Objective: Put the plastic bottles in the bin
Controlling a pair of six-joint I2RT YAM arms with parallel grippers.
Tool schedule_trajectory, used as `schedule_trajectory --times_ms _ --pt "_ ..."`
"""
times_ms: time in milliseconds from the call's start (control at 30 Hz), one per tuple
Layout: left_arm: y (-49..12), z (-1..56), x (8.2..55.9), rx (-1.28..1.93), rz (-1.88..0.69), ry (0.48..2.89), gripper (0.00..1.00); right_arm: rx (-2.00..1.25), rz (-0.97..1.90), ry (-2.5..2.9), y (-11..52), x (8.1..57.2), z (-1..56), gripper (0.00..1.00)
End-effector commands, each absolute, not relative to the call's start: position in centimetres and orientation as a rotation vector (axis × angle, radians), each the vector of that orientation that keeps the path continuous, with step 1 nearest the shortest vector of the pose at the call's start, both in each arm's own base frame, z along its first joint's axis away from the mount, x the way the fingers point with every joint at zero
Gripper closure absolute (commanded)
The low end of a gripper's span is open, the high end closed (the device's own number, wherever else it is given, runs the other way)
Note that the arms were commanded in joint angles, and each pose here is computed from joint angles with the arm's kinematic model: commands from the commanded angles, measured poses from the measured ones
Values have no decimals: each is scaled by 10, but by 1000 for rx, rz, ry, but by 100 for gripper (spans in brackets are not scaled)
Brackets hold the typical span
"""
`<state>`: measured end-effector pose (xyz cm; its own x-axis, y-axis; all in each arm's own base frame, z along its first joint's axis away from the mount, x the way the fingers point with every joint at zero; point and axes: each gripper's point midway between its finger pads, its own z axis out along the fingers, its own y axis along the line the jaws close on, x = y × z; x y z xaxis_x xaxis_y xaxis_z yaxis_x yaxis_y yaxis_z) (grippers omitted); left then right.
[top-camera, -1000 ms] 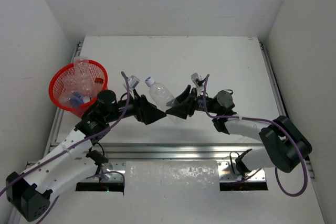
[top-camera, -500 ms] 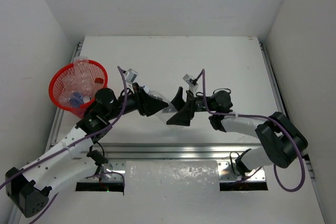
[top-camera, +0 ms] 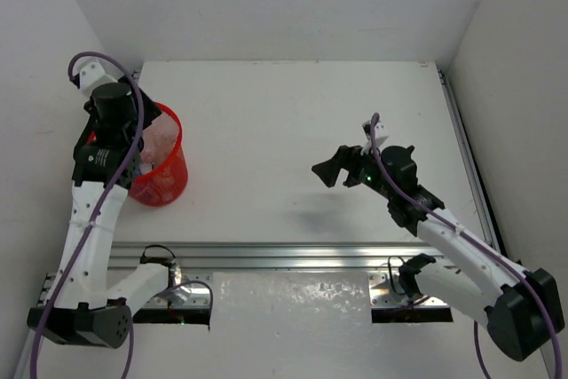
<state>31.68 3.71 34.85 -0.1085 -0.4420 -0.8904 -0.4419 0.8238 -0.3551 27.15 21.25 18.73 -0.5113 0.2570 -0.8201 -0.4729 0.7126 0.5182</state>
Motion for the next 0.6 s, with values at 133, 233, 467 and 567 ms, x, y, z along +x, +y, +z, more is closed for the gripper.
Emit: schedule_trajectory --times_ms 133,233,467,567 --pt "93 343 290 -778 380 1777 100 -140 683 2051 175 255 137 1" --pt "86 329 296 -734 366 1851 100 -153 705 2053 178 253 136 1" --pt "62 289 307 -611 272 2025 88 -161 732 2063 182 253 131 1" --pt "44 273 314 -553 159 2077 79 -163 739 2071 184 252 129 1"
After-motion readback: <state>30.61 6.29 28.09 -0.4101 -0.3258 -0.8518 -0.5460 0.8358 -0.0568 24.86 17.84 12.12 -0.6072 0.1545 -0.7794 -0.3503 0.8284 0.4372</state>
